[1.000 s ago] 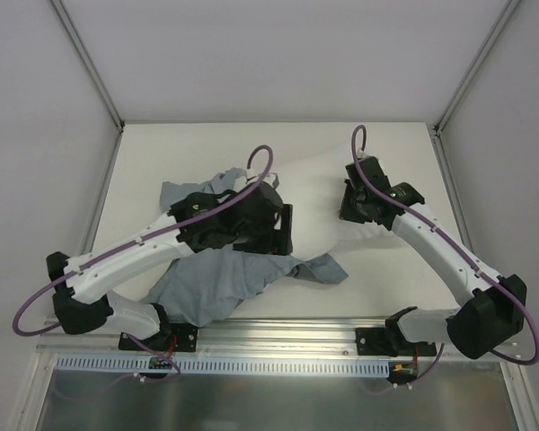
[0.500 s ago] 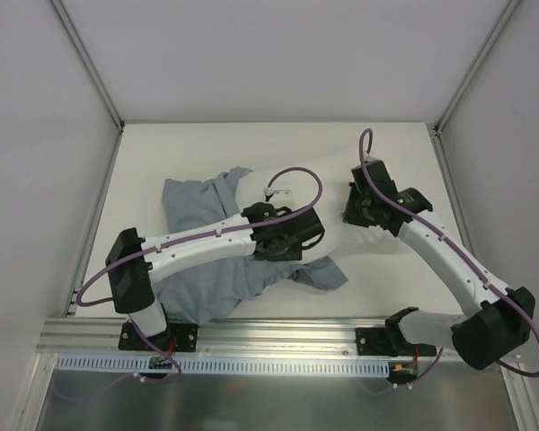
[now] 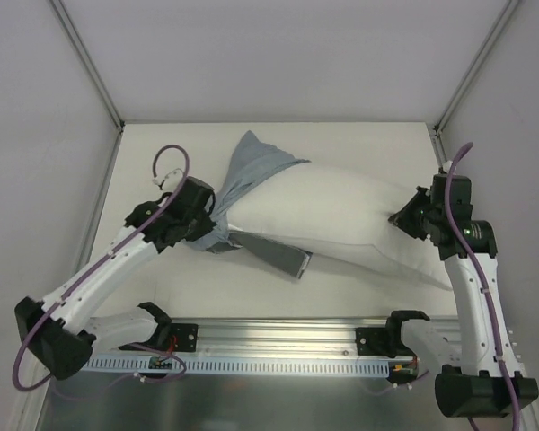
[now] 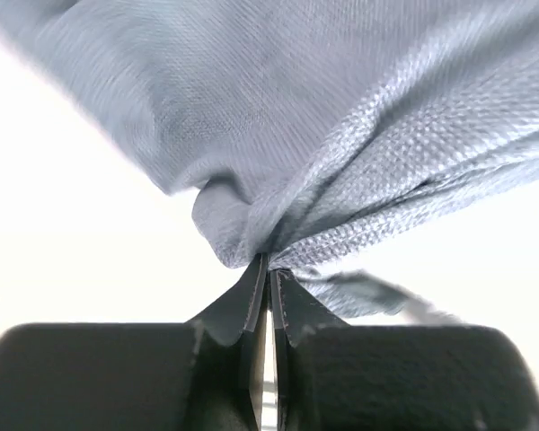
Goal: Remove the pillowcase from the pillow
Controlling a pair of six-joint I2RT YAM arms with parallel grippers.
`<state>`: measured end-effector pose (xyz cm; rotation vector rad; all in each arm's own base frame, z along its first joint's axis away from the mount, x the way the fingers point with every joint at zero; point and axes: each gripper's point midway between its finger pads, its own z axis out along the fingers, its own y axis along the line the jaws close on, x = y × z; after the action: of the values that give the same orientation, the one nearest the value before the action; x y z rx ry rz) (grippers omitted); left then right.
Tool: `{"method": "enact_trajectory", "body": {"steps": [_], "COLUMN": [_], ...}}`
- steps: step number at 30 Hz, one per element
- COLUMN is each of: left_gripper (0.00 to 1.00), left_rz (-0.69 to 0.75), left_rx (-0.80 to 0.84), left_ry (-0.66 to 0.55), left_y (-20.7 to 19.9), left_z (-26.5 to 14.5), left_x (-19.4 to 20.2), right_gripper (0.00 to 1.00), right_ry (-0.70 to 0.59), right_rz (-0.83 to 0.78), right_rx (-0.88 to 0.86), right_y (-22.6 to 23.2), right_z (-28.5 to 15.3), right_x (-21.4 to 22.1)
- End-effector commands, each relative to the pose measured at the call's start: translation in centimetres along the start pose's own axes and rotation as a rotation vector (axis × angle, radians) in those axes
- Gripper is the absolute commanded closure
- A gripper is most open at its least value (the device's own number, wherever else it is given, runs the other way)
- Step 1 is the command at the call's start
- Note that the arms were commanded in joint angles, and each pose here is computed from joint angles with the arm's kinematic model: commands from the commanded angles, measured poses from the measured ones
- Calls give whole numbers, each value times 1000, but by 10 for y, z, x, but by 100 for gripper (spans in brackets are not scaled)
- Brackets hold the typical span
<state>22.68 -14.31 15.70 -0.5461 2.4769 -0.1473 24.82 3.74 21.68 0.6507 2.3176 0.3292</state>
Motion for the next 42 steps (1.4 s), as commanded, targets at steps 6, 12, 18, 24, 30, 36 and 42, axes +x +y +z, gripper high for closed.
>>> {"method": "enact_trajectory", "body": {"steps": [6, 12, 18, 24, 30, 36, 42], "left_gripper": [100, 100, 100, 100, 100, 100, 100], "left_rz": [52, 45, 26, 33, 33, 35, 60], "left_rx": [-103, -75, -25, -1, 10, 38, 35], "left_ry": [20, 65, 74, 77, 72, 41, 14], "left_y": [56, 46, 32, 25, 24, 28, 32], "left_z": [-11, -3, -3, -4, -6, -15, -17], "left_x": [-9, 0, -1, -1, -2, -5, -10], "right_gripper": [99, 70, 7, 0, 4, 99, 99], "right_ry": [-42, -42, -19, 93, 161, 213, 201], "right_rz": [13, -94, -378, -738, -855, -822, -808], "right_rx": [-15, -189, -365, -371, -350, -127, -365], "right_y": [-8, 27, 100, 154, 191, 161, 178], "right_z": [-10, -35, -68, -58, -35, 41, 7], "right_x": [-5, -7, 16, 82, 135, 164, 164]}}
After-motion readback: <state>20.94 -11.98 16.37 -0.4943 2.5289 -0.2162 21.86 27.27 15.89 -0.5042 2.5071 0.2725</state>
